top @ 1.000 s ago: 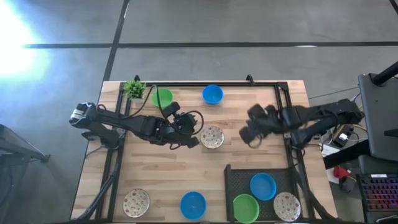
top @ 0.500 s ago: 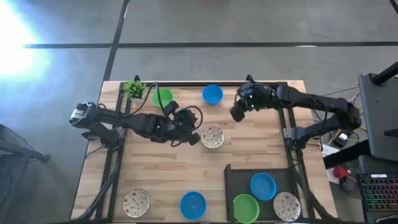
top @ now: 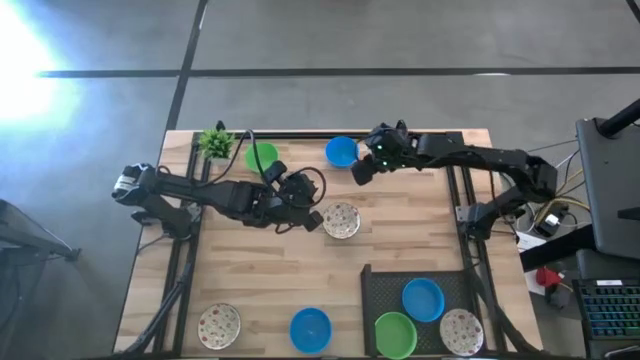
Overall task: Pick & Place Mini bowls
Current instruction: Stack the top blue bowl on top of the blue bowl on the shelf
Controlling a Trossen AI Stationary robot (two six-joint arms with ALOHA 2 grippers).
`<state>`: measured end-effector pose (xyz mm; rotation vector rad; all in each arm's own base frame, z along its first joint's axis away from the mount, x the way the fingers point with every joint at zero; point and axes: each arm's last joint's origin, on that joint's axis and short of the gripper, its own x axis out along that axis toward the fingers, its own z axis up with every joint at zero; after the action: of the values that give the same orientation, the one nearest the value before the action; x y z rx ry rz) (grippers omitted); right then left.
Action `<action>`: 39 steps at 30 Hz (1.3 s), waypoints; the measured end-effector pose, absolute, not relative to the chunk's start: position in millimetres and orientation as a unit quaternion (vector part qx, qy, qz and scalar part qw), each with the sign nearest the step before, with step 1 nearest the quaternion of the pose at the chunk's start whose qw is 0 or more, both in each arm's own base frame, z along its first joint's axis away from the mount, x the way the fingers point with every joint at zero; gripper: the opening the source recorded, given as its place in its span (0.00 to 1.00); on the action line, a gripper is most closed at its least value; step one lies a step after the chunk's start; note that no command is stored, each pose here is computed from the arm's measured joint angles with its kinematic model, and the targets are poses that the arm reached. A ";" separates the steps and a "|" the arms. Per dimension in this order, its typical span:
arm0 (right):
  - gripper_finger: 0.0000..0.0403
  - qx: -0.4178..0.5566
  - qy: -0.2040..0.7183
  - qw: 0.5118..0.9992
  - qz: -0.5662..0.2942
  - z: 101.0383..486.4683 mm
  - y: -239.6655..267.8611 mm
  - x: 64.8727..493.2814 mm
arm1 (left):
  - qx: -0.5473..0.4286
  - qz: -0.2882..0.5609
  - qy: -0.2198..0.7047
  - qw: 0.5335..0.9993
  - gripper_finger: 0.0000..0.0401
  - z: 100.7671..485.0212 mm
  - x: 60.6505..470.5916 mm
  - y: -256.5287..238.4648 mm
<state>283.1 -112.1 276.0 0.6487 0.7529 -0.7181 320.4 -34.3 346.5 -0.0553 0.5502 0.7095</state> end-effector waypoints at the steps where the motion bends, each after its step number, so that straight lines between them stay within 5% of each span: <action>1: 0.07 0.311 0.356 0.813 -0.341 272.4 -114.1 284.9 | -0.027 0.343 0.266 0.901 0.22 346.5 320.4 -34.3; 15: 0.33 0.391 0.368 0.748 -0.390 241.4 -120.5 297.8 | -0.020 0.349 0.292 0.890 0.22 342.3 316.6 -30.6; 39: 0.31 0.388 0.267 0.813 -0.343 311.8 -83.4 234.8 | -0.202 0.366 0.360 0.834 0.22 285.3 328.7 114.5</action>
<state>234.8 -83.4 311.8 0.8283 0.5690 -0.7317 328.7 114.5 285.3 -0.4281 0.7630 0.7748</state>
